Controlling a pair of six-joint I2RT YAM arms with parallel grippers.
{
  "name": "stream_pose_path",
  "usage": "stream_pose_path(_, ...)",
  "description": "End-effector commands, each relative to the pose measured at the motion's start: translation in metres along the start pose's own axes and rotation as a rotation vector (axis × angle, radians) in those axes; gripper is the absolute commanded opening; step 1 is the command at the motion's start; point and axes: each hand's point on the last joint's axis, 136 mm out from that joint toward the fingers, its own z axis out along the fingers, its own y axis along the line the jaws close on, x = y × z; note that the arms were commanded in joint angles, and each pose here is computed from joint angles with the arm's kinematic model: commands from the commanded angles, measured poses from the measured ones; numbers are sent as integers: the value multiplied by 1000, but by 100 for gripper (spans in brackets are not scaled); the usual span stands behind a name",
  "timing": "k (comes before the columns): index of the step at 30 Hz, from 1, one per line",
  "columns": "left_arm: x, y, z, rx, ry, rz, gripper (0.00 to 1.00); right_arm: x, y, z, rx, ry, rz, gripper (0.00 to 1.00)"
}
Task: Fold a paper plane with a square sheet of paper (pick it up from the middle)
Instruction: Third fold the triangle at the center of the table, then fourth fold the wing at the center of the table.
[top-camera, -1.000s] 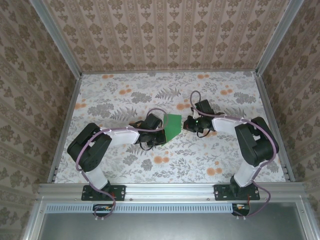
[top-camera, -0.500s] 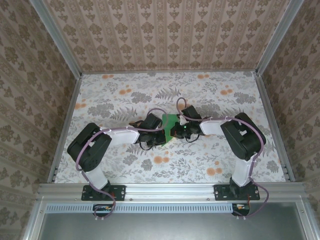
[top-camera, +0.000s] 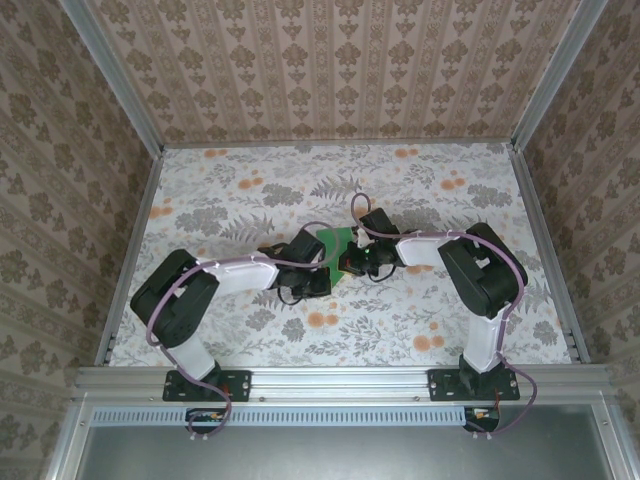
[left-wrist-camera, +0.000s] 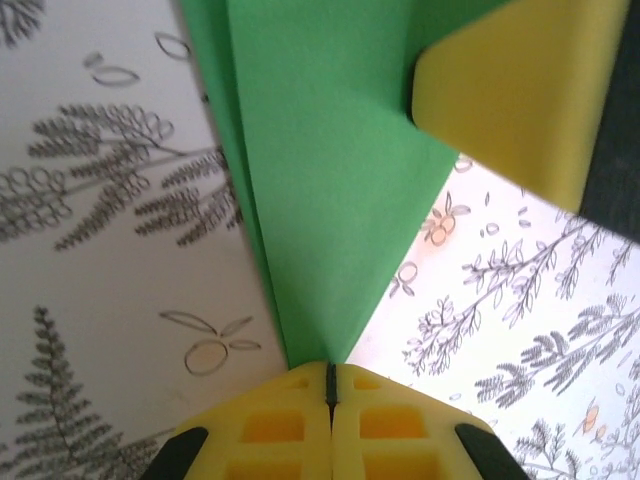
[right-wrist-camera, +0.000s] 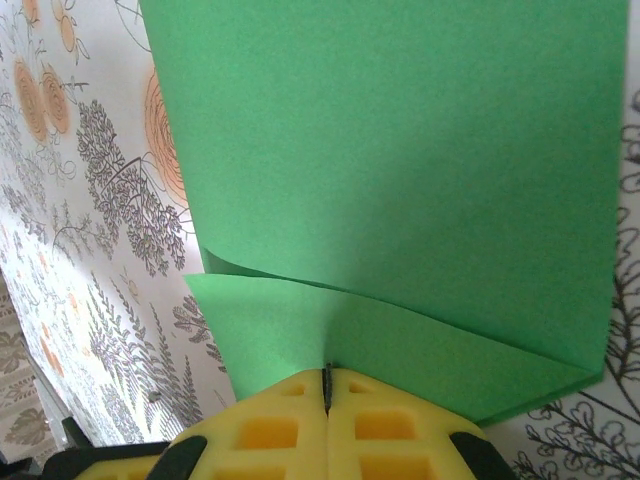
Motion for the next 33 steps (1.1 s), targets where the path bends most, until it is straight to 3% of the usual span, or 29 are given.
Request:
stream_pose_path(1, 26, 4, -6, -16, 85, 44, 6, 13, -43, 10, 160, 29, 82, 4)
stream_pose_path(10, 8, -1, -30, -30, -13, 72, 9, 26, -46, 2, 161, -7, 141, 4)
stream_pose_path(14, -11, -4, -42, -34, -106, 57, 20, 34, -26, 0, 104, -27, 152, 6)
stream_pose_path(17, -26, -5, -46, -39, -171, 38, 26, 27, -8, -12, 43, -69, 140, 11)
stream_pose_path(22, -44, -13, -39, -22, -224, 18, 27, 13, 4, -42, 13, -135, 104, 26)
stream_pose_path(26, -56, -23, -28, 7, -234, 17, 25, 8, -12, -60, 16, -172, 125, 39)
stream_pose_path(33, -66, -21, -31, -25, -281, -14, 17, 0, -28, -74, 3, -169, 150, 47)
